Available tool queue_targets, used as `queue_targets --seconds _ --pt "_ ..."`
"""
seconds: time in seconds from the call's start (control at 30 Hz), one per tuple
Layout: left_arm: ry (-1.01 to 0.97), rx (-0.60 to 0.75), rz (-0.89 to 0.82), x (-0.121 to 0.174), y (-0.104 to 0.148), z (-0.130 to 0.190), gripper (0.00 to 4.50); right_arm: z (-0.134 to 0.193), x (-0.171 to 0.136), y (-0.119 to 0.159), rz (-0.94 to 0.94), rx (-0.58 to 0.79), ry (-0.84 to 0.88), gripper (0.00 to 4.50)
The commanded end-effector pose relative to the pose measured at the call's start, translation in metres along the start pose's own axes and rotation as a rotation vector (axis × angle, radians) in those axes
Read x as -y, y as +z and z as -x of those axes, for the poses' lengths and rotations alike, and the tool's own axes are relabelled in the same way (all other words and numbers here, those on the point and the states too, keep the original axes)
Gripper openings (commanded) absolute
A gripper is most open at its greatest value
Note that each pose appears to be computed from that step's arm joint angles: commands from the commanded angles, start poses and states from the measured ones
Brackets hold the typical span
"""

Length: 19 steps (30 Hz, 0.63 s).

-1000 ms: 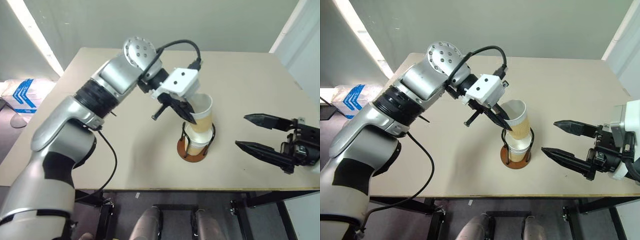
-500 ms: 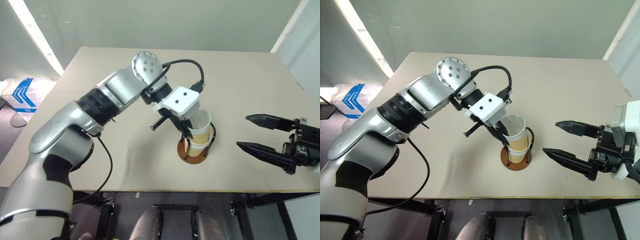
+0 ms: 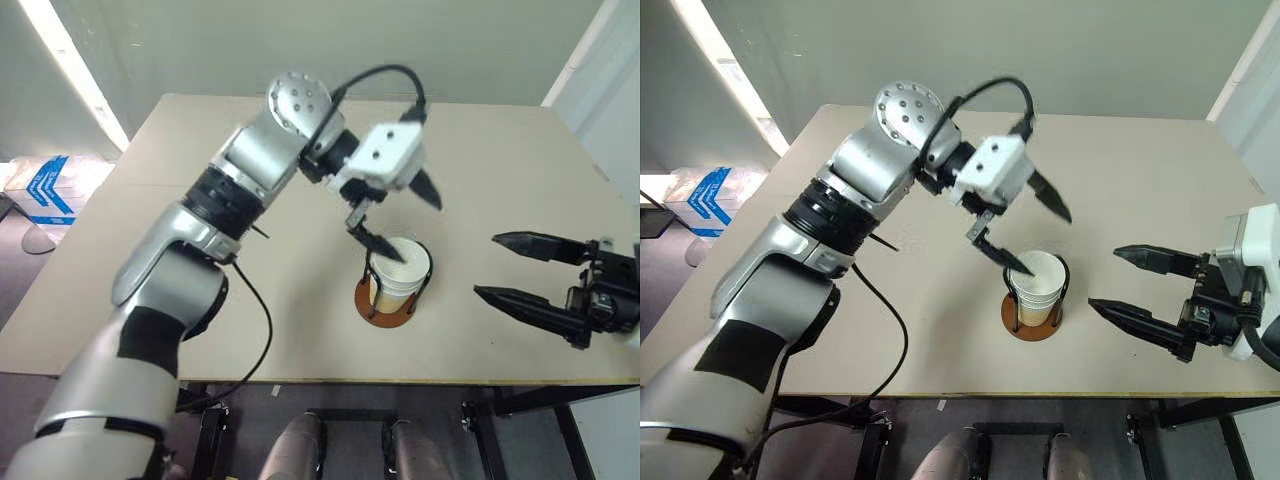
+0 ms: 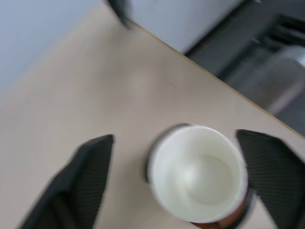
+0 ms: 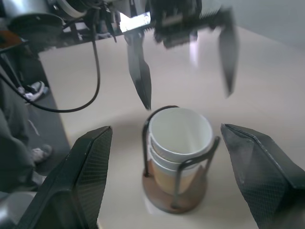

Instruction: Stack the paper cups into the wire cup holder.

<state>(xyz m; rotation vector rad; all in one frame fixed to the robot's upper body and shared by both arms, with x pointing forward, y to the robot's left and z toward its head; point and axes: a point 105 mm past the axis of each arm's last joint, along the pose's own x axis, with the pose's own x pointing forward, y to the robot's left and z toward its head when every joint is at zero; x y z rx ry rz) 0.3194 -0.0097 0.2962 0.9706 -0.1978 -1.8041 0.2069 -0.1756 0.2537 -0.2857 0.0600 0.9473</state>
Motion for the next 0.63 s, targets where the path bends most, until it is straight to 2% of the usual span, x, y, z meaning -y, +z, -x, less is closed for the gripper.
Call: queue_targets --seconds 0.03,0.2,0.27,0.37,0.63 --pt "0.222 0.062 0.033 -0.02 0.005 0.027 4.47 0.0 0.027 -0.006 0.031 -0.035 -0.124 3.85" --pt "0.538 0.095 0.204 -0.029 -0.024 0.053 4.47 -0.007 0.061 -0.019 0.028 -0.061 -0.242 3.85" --pt "0.716 0.099 0.306 -0.031 -0.044 0.066 4.47 -0.012 0.08 -0.026 0.009 -0.054 -0.312 3.85" --pt "0.959 0.053 0.407 -0.017 -0.078 0.087 4.47 -0.024 0.115 -0.034 -0.02 -0.023 -0.453 3.85" --pt "1.216 -0.03 0.486 0.012 -0.105 0.092 4.47 -0.031 0.169 -0.049 -0.194 0.025 -0.661 3.85"
